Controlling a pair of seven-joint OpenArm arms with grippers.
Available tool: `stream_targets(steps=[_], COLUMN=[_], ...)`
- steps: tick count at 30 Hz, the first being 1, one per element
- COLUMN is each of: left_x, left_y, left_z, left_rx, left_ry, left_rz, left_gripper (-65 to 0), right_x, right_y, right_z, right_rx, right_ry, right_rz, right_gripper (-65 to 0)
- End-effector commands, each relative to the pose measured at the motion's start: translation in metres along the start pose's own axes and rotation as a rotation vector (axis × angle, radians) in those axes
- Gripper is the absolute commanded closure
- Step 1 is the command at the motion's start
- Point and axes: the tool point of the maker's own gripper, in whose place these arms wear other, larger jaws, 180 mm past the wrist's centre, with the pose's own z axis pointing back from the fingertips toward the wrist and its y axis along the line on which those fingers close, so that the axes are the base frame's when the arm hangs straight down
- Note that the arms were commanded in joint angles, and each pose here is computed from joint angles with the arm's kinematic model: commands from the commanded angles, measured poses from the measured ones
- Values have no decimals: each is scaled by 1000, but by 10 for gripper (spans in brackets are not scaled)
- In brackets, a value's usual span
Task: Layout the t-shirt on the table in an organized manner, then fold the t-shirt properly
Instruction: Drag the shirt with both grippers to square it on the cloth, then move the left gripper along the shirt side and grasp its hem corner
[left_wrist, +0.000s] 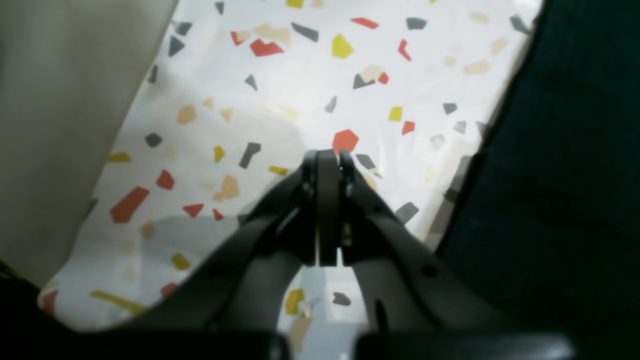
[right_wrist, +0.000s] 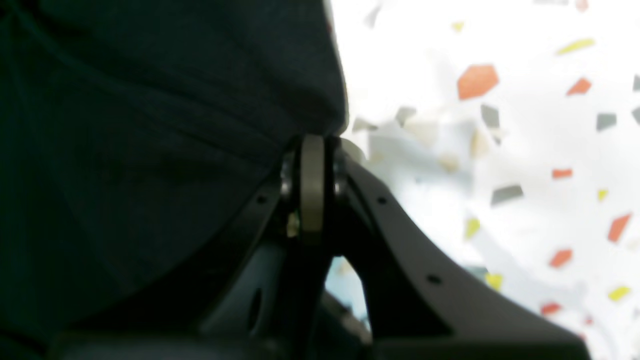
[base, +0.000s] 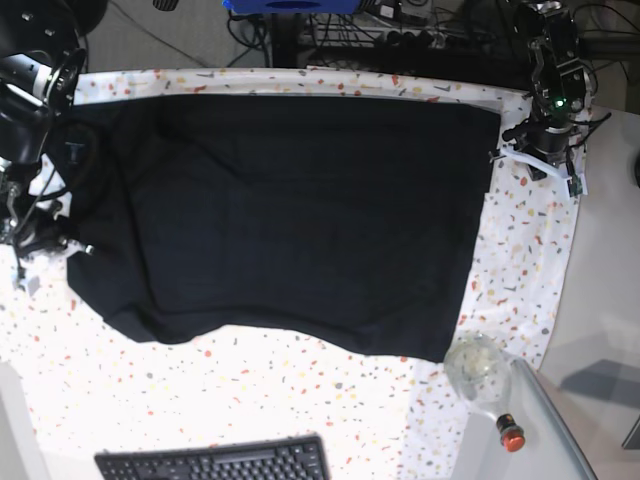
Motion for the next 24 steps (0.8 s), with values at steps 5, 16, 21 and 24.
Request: stream_targets(steps=[5,16,21,24], left_x=[42,127,143,140], left_y=[-6,-102,-131,-141], left_z=[-8,-69,-94,-108], left_rx=[-12,-191,-226,-232], left_ry=[-76,-37,-20,-36], left_rz=[6,-71,-1,32], left_gripper=[0,-89,-400,-525], right_x=[58,108,112,106], right_y=[-3,3,10,18], right_z=[34,88,93,88], right_rx=[-32,-91,-94,-88], right_ry=[-140,-255,-260,-243], right_rz=[67,163,199,243], right_gripper=[0,0,0,0])
